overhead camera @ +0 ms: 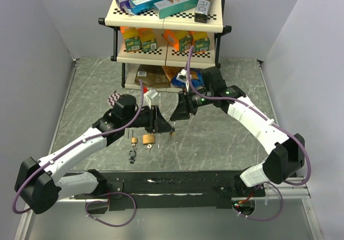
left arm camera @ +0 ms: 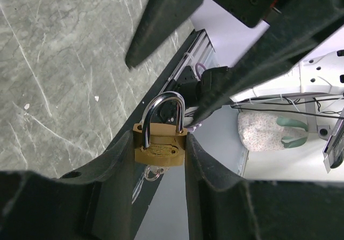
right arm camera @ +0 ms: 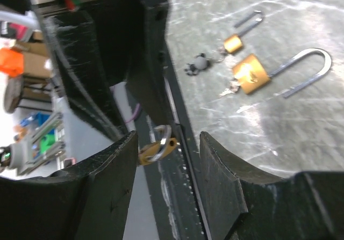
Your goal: Unlock with the key
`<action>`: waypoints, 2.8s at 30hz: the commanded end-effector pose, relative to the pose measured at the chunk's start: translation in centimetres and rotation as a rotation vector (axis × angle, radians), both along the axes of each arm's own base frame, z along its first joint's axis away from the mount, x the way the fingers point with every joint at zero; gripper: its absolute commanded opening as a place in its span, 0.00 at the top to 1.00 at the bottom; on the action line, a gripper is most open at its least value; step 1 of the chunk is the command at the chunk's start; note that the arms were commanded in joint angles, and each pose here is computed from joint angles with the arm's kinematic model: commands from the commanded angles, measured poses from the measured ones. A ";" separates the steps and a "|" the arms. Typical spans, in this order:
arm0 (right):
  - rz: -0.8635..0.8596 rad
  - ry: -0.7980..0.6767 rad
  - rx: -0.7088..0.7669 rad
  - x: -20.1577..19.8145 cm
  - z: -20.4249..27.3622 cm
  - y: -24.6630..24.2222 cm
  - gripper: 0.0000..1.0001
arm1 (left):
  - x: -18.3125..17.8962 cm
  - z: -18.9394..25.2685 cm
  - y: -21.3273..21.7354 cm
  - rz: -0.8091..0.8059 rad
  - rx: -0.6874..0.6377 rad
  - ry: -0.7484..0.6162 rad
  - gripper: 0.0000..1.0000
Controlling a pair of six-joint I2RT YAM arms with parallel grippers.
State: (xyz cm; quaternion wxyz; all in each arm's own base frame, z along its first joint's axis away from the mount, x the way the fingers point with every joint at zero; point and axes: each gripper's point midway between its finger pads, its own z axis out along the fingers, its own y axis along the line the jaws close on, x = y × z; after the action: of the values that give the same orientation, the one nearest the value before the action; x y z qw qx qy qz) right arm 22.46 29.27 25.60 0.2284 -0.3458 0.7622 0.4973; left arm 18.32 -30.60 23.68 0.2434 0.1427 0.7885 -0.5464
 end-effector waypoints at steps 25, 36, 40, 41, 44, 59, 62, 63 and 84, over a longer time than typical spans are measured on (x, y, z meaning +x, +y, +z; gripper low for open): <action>0.045 0.177 0.097 -1.0 -0.5 1.3 1.00 | 2.3 3.0 0.3 0.115 -0.055 -0.085 0.37; -0.247 0.252 -0.052 2.7 -3.9 0.2 1.00 | 4.0 1.3 0.6 0.220 -0.033 -0.042 0.06; -0.295 0.313 -0.118 3.0 -7.2 -0.1 1.00 | 4.1 0.4 0.7 0.227 -0.025 -0.037 0.06; -0.298 0.339 -0.152 2.6 -8.2 -0.5 1.00 | 4.0 0.4 0.7 0.227 -0.024 -0.038 0.05; -0.315 0.366 -0.230 2.2 -10.7 -1.2 1.00 | 3.6 -0.3 0.9 0.222 -0.012 -0.025 0.05; -0.242 0.431 -0.333 2.4 -19.7 0.5 1.00 | 3.1 -2.3 2.6 0.259 0.020 -0.010 0.03; -0.227 0.421 -0.308 3.1 -20.4 1.3 1.00 | 3.2 -2.5 2.8 0.261 0.023 -0.009 0.03; -0.226 0.417 -0.303 3.2 -20.6 1.4 1.00 | 3.3 -2.5 2.9 0.263 0.023 -0.010 0.03; -0.134 0.252 -0.260 5.2 -23.5 3.3 1.00 | 4.5 -2.3 5.7 0.358 0.042 -0.101 0.01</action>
State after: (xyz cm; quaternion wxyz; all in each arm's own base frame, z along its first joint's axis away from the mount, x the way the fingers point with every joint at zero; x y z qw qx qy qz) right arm 26.29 31.91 2.74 0.0885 -0.2133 0.8748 0.4258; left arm 22.54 -25.46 20.34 0.3446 0.0250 0.8133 -0.4682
